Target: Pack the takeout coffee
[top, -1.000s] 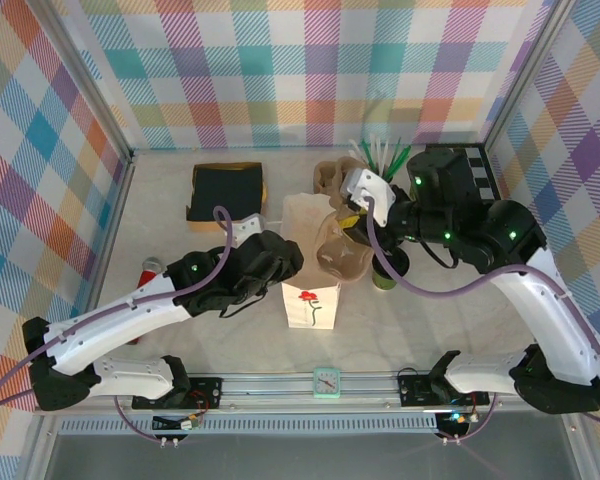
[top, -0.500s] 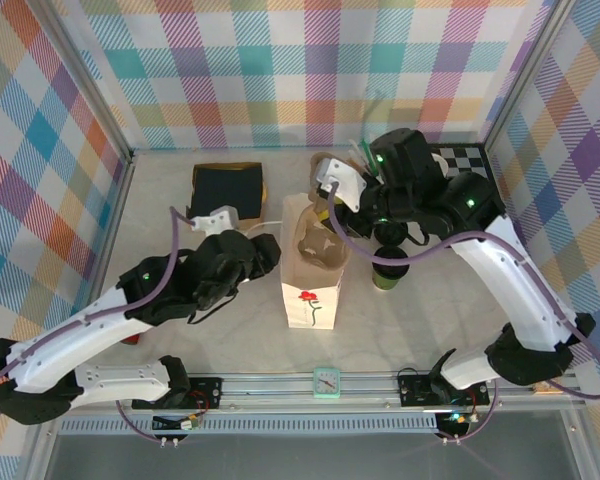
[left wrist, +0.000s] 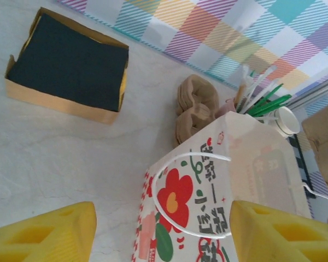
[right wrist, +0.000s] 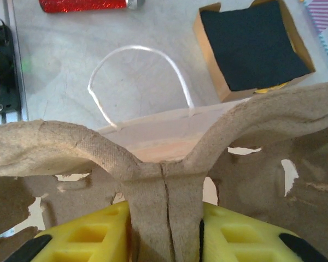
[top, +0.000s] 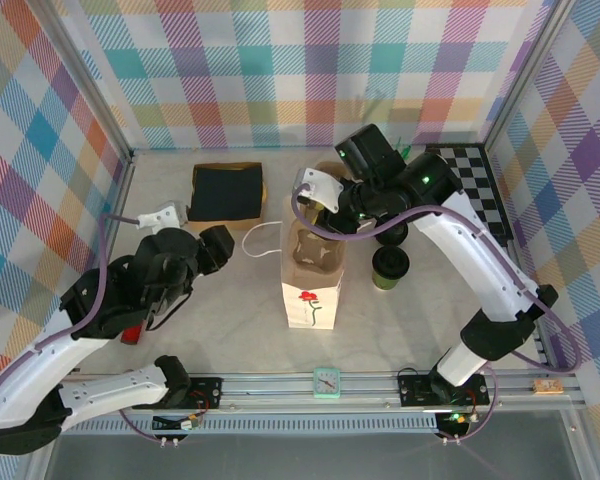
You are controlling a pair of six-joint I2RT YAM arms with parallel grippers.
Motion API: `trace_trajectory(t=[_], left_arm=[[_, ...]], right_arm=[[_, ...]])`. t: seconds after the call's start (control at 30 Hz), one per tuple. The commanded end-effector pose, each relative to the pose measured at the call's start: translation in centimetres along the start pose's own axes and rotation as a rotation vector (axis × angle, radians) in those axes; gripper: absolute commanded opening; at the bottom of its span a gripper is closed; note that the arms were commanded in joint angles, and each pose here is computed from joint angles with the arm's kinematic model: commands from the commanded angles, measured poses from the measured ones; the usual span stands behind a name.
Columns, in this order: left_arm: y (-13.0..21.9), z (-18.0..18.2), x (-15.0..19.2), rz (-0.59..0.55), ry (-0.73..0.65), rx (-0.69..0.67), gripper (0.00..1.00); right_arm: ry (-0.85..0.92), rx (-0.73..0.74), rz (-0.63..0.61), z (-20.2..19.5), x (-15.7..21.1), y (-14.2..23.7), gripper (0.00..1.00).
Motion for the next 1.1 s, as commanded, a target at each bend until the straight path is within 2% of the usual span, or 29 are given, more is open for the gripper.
trace_trajectory(t=[0.0,0.4,0.6,0.93,1.07], left_arm=[[-0.8,-0.1,0.2,0.079,-0.052,0.006,0.65],[-5.6,0.1,1.0,0.188,0.055,0.056,0.64],[-8.1,0.2,2.0,0.245,0.067,0.055,0.63],[-10.3,0.4,3.2,0.288,0.061,0.041,0.6],[-10.7,0.4,3.6,0.299,0.071,0.047,0.55]], right_arm=[[0.011,-0.057,0.022,0.9,0.2,-0.1,0.32],[0.012,-0.084,0.102,0.2,1.1,-3.0,0.29],[0.016,-0.091,0.136,-0.1,1.3,-3.9,0.28],[0.03,-0.097,0.176,0.3,1.8,-4.9,0.27],[0.026,-0.103,0.185,0.5,2.0,-5.1,0.27]])
Point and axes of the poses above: each hand's point on the last joint's axis, 136 mm out from that joint toward the fingers, its own y axis back along the fingers, its own z axis along the line the jaws close on, x = y × z, the point moved 3 cm from there along y, back along the fingers, and after that the axes turned 2 degrees about y, right-handed, at the moved point
